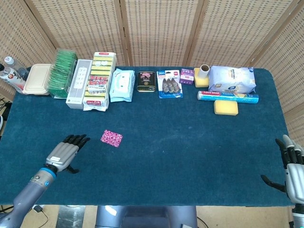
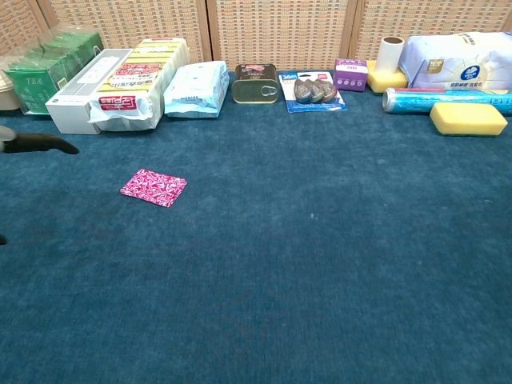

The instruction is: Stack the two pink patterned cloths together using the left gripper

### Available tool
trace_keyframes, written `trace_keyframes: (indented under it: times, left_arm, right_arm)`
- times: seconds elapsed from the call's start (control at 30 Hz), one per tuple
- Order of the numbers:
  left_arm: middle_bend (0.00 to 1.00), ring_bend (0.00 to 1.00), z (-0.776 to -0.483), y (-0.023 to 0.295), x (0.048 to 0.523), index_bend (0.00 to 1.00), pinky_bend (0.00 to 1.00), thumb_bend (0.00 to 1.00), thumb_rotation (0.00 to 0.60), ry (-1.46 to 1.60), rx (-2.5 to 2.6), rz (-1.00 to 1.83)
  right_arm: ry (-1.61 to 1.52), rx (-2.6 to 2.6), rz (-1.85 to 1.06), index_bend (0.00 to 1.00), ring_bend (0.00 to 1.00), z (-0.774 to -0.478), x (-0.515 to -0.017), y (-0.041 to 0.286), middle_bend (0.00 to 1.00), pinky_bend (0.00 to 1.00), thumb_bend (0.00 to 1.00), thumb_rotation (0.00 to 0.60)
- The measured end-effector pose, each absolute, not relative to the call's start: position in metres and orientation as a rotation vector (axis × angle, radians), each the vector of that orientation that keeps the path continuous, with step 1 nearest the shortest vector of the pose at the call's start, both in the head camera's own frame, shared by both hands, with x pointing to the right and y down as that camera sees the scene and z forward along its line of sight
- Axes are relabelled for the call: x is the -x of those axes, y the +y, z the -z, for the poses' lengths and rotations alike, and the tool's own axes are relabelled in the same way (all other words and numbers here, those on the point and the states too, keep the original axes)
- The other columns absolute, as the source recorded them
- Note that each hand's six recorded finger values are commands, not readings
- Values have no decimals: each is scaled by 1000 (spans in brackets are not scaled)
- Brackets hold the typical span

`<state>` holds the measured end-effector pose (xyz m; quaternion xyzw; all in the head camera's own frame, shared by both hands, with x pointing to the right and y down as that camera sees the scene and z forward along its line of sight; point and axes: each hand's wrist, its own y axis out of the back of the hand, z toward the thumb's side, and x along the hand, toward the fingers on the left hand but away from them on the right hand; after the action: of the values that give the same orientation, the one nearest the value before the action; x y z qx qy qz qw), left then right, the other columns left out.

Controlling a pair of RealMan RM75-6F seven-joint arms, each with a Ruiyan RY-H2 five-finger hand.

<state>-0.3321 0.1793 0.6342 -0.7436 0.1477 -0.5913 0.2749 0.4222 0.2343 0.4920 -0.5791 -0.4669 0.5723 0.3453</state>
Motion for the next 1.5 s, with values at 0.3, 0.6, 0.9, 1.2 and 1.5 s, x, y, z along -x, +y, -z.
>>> trace_keyframes:
  times: [0.3,0.6,0.9,1.2,1.5]
  left_arm:
    - [0,0,-663,166,307,0,15,59,600,358,2071,1650]
    - [0,0,-683,157,285,0,16,60,600,302,2058,1728]
    - [0,1,-699,153,260,0,16,63,600,263,2056,1777]
    - [0,9,-699,158,236,0,16,62,600,214,2084,1760]
    - [0,12,-694,169,209,0,16,63,600,152,2107,1720]
  right_arm:
    - [-1233,1509,-1484,0,0,-491,-426,233,0,0,0,600]
    - [-1244,1513,-1480,0,0,-489,-427,232,0,0,0,600]
    - [-1254,1512,-1482,0,0,-487,-430,231,0,0,0,600]
    - [-1261,1513,-1484,0,0,-486,-431,231,0,0,0,600]
    - [-1267,1515,-1486,0,0,-486,-432,231,0,0,0,600]
